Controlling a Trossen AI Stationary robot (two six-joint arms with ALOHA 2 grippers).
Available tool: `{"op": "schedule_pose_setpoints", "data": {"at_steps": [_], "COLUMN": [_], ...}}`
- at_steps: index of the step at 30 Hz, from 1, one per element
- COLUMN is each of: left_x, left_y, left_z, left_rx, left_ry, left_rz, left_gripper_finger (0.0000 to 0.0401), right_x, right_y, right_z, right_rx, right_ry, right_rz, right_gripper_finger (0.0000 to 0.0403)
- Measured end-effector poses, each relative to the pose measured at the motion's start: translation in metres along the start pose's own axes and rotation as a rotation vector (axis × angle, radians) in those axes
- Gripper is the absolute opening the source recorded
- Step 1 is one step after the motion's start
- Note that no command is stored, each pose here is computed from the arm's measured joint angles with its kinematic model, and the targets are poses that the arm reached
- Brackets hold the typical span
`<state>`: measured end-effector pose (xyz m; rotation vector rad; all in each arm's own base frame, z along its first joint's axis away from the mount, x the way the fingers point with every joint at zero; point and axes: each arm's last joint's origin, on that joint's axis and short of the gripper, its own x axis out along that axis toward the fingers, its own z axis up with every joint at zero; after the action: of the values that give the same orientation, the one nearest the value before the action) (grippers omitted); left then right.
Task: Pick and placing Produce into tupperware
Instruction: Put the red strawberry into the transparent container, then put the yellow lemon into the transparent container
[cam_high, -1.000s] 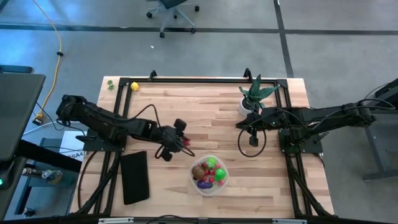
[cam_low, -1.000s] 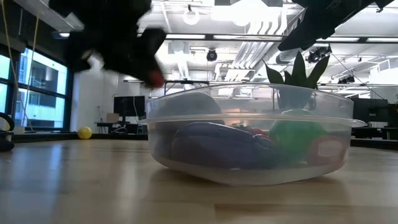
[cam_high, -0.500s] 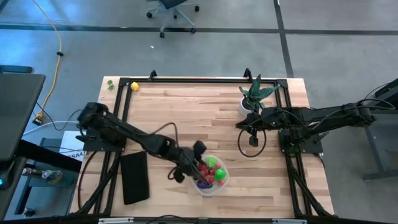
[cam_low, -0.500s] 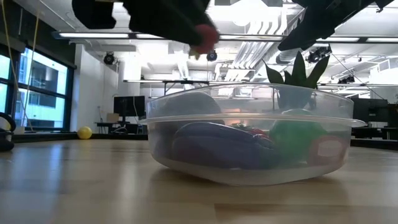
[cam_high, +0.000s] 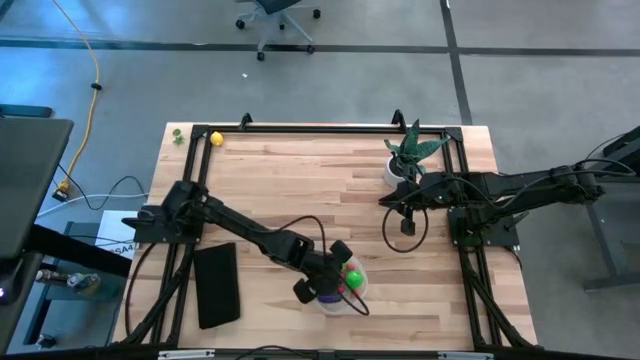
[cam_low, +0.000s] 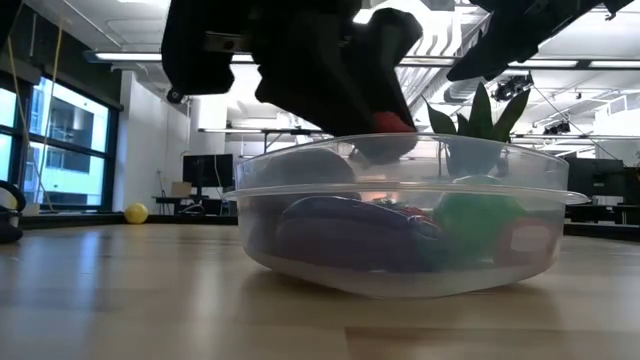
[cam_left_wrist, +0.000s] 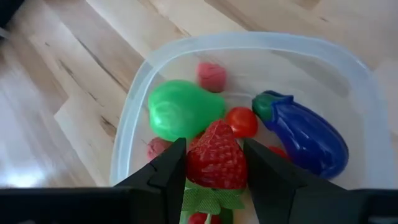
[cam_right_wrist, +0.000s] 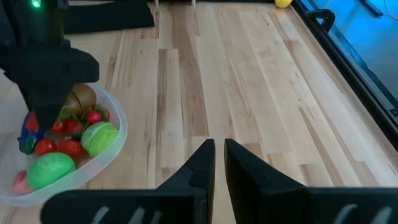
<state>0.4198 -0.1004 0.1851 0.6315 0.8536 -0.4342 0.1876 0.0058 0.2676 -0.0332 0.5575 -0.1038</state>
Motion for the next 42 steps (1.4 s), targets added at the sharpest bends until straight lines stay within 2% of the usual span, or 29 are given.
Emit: {"op": "schedule_pose_setpoints", "data": {"at_steps": [6, 14, 20, 24, 31, 34, 38, 42], "left_x": [0.004, 0.004, 0.004, -0.016, -0.076, -0.107, -0.144, -0.167], "left_y": [0.0, 0.0, 0.0, 0.006, 0.044, 0.065, 0.091, 0.115], "left_z": [-0.001, -0.002, -0.003, -0.006, -0.032, -0.049, -0.089, -0.151], "left_rx": [-0.002, 0.005, 0.023, 0.018, -0.161, -0.259, -0.473, -0.733], "left_ry": [0.002, 0.015, 0.037, 0.107, 0.221, 0.264, 0.37, 0.496], "left_rz": [-0.005, 0.007, 0.021, 0.073, 0.157, 0.227, 0.283, 0.353], "left_gripper_finger": [0.0141, 0.0195, 0.0215, 0.0209, 0.017, 0.0154, 0.0146, 0.015], "right_x": [0.0, 0.0, 0.0, 0.0, 0.0, 0.0, 0.0, 0.0], "right_y": [0.0, 0.0, 0.0, 0.0, 0.0, 0.0, 0.0, 0.0], "right_z": [0.0, 0.0, 0.0, 0.0, 0.0, 0.0, 0.0, 0.0], "right_rx": [0.0, 0.0, 0.0, 0.0, 0.0, 0.0, 0.0, 0.0], "right_ry": [-0.001, 0.001, 0.0, 0.0, 0.0, 0.0, -0.001, -0.001], "right_rz": [0.0, 0.0, 0.0, 0.0, 0.0, 0.0, 0.0, 0.0], "right_gripper_finger": [0.0026, 0.0026, 0.0026, 0.0026, 0.0026, 0.0026, 0.0026, 0.0026]}}
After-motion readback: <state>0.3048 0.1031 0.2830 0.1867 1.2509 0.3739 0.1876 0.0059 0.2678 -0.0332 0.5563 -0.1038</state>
